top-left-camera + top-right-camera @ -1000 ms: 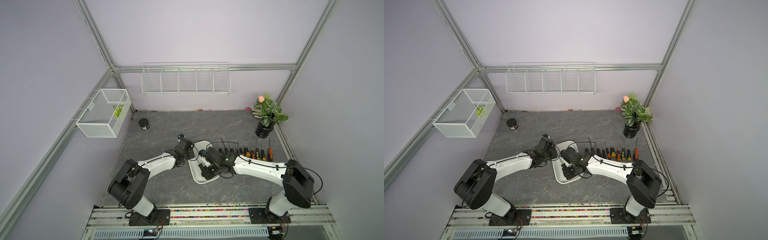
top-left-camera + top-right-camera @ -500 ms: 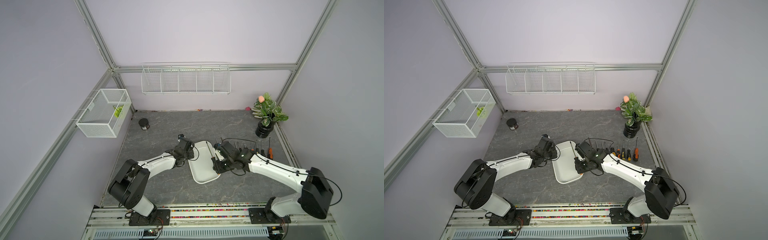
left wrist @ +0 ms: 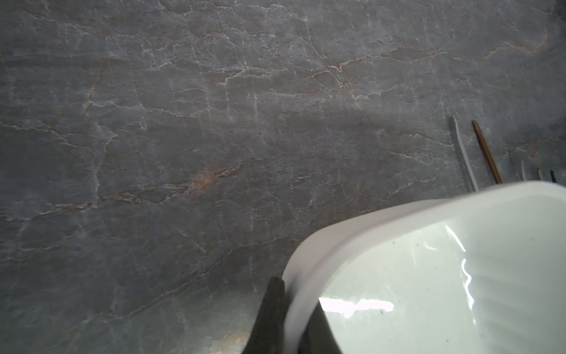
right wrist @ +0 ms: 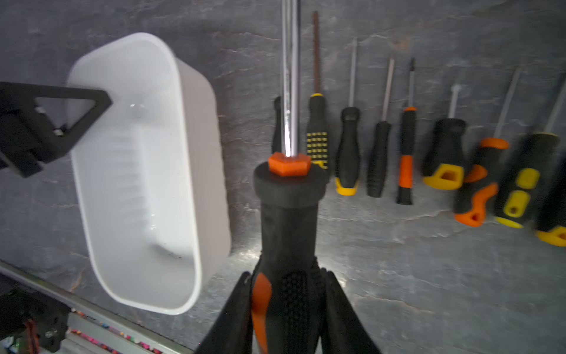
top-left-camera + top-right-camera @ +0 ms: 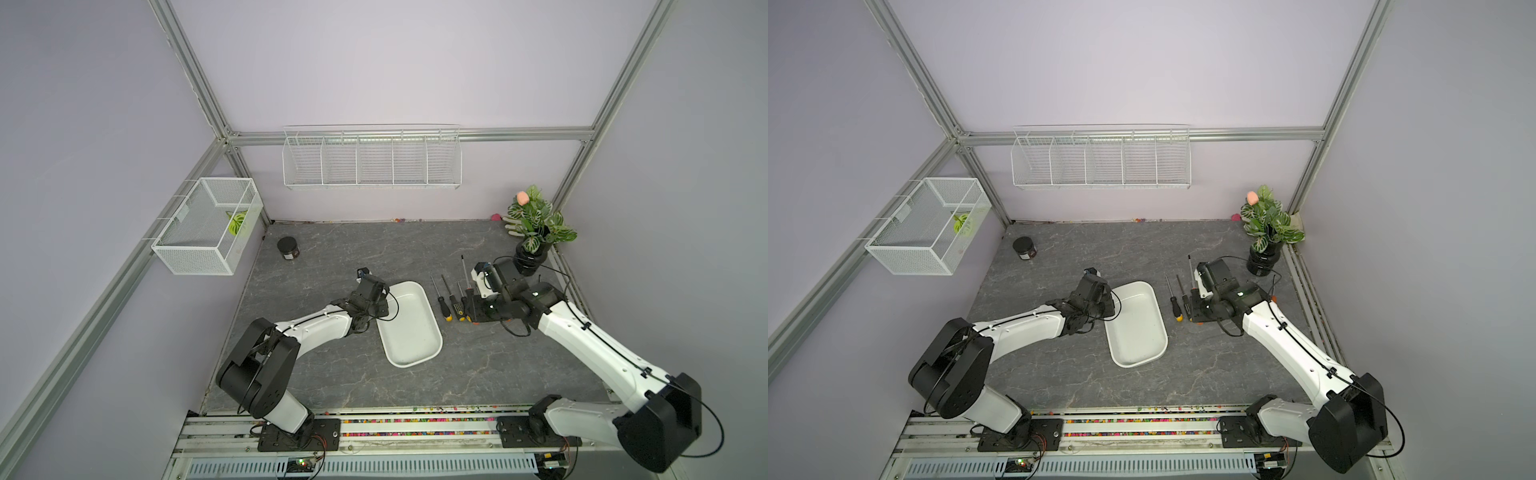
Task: Take out the screwdriver from the storage box
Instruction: Place the screwdriver at the center of the board.
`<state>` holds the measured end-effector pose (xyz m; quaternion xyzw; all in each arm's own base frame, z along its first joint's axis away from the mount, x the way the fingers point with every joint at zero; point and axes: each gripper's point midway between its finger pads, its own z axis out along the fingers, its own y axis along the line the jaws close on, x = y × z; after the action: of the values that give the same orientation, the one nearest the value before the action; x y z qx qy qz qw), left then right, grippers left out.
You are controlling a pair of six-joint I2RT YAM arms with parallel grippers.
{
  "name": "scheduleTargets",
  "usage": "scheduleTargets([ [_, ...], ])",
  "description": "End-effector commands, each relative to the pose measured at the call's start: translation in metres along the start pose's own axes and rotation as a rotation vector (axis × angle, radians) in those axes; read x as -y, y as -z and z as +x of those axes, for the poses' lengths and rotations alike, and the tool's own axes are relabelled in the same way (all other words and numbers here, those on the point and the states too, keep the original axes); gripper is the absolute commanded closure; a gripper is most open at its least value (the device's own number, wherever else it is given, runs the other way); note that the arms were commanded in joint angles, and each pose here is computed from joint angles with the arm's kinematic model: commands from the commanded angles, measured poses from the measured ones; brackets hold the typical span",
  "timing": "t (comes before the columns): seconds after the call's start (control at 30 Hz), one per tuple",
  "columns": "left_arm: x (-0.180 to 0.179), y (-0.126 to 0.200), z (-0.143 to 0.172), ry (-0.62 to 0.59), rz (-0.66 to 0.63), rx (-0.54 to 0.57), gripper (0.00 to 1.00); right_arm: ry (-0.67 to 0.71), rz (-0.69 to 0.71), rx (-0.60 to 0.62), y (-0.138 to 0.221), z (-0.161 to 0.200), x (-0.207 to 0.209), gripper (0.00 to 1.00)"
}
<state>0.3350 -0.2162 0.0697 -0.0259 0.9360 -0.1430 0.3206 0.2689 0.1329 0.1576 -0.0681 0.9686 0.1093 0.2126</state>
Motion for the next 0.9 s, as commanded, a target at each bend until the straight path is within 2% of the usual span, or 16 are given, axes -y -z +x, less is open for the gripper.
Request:
scheduleTargets([
  [0.0,0.006,-0.001,-0.011,-0.028,-0.005,0.036,1.00,0.012,0.072,-0.055,0.002,0.012,0.039,1.00],
  [0.23,0.010,-0.002,-0.013,-0.043,0.004,0.044,1.00,-0.133,0.157,-0.099,-0.002,0.020,0.109,1.00],
  [0.47,0.013,-0.001,-0.013,-0.058,0.018,0.049,1.00,-0.345,0.224,-0.043,0.003,0.013,0.173,1.00],
  [0.87,0.020,0.000,-0.014,-0.079,0.057,0.053,1.00,-0.523,0.411,-0.075,-0.002,0.020,0.263,1.00],
])
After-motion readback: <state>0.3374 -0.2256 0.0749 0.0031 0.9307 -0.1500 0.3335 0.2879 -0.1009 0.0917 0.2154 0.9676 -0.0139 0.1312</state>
